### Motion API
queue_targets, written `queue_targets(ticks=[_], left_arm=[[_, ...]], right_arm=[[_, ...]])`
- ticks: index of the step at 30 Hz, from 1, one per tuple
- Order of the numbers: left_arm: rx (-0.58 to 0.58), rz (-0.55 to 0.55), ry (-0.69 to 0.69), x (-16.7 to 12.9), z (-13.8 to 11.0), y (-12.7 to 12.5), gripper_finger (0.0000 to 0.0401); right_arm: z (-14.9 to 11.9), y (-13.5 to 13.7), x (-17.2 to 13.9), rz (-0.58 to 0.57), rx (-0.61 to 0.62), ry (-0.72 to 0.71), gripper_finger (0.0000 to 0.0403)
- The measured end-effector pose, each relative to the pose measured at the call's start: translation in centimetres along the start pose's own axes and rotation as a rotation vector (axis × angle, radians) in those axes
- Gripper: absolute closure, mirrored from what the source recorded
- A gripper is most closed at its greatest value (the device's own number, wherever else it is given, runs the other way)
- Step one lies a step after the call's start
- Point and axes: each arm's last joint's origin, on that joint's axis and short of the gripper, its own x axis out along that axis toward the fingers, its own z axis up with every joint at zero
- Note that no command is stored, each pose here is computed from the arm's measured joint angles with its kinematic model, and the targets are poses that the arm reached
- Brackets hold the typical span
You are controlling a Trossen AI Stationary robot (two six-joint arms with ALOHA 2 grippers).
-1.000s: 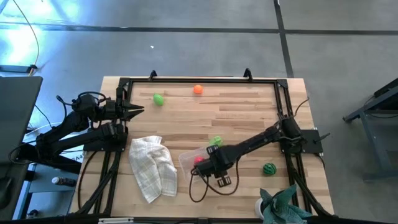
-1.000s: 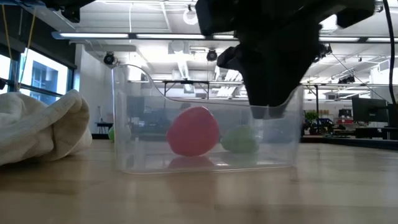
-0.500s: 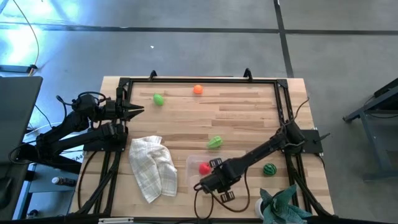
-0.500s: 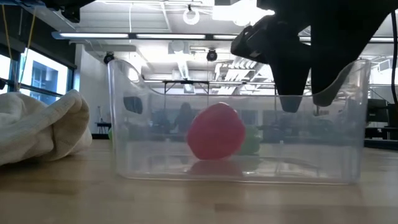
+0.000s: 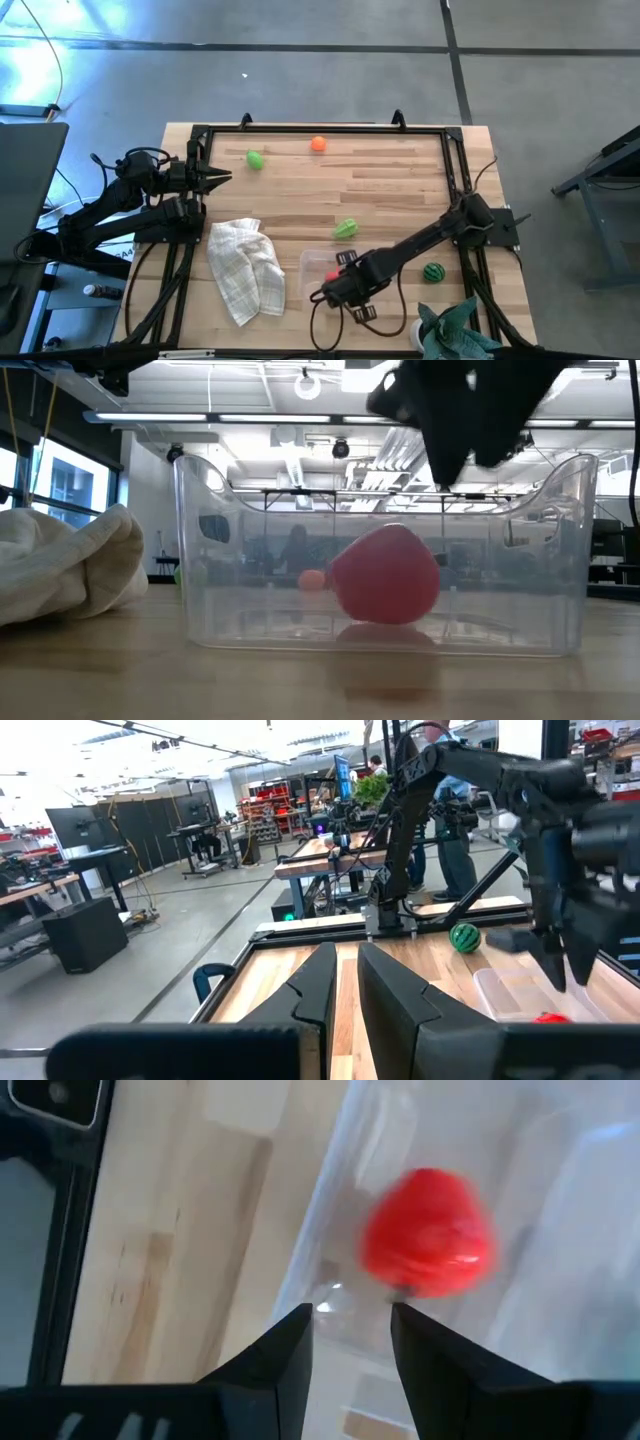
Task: Pick and placing Produce into tupperware
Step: Put the green watermelon into the transparent bin
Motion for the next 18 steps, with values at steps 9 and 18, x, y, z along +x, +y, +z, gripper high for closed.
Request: queue_targets(ticks=[9, 18], left_arm=[[0.0, 0.0, 0.0, 0.0, 0.0, 0.0, 0.0364], [0.0, 0.0, 0.0, 0.0, 0.0, 0.0, 0.0364]], right_arm=[[1.3, -1.0, -7.4, -0.14, -0.012, -0.098, 0.0275], [2.7, -5.7, -14.0, -0.224, 0.066, -0.248, 0.0275]])
